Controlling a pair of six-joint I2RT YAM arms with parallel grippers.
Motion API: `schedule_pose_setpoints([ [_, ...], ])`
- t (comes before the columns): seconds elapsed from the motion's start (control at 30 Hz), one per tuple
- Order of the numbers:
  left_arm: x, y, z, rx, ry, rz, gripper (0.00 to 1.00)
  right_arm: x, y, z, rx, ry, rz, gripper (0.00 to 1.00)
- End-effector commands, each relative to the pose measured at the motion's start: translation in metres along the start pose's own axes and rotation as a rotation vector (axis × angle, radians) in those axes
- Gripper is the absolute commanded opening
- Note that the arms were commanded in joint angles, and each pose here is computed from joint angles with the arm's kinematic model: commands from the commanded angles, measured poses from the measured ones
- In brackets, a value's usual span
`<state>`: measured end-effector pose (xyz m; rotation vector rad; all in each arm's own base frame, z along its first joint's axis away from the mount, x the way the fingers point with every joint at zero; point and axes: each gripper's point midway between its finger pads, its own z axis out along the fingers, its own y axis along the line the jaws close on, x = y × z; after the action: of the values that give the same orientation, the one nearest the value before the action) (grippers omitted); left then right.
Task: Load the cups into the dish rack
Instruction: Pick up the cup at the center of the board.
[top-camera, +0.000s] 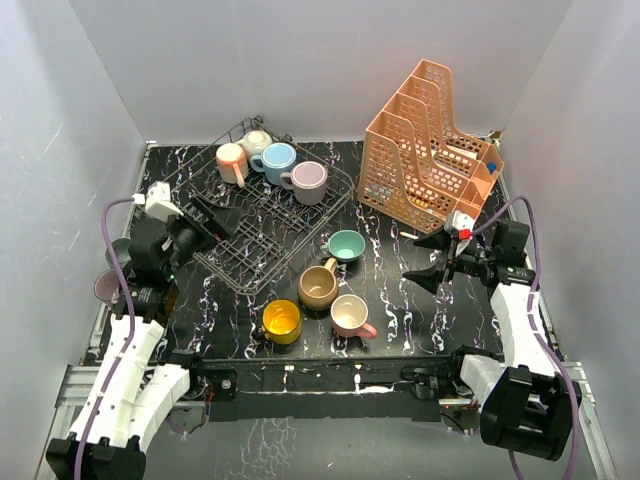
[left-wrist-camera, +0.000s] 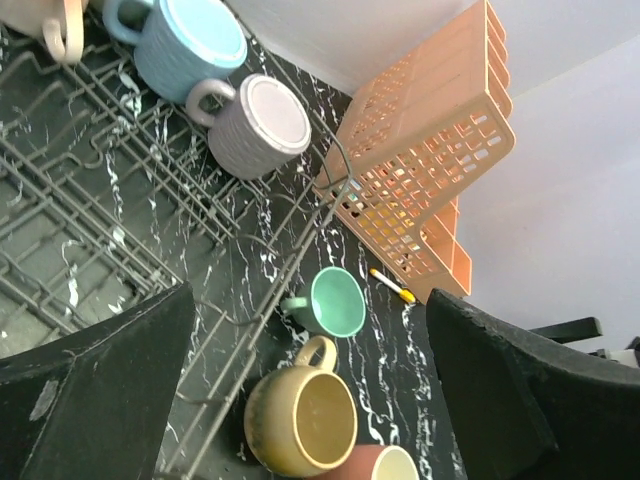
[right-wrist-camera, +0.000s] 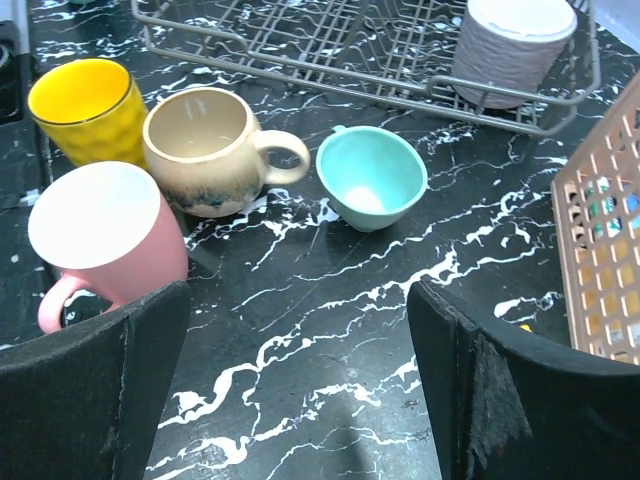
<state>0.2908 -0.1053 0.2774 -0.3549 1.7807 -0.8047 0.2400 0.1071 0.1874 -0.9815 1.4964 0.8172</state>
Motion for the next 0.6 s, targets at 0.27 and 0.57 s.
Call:
schedule_pose_setpoints([
  [0.27, 0.023, -0.006, -0.022, 0.040, 0.055, -0.126, 0.97, -0.042, 0.019, 0.012, -0.214, 0.015, -0.127, 0.96],
  [0.57, 0.034, -0.015, -0.025, 0.118, 0.089, -0.200, 0.96, -0.053, 0.045, 0.047, -0.406, 0.283, -0.546, 0.96],
])
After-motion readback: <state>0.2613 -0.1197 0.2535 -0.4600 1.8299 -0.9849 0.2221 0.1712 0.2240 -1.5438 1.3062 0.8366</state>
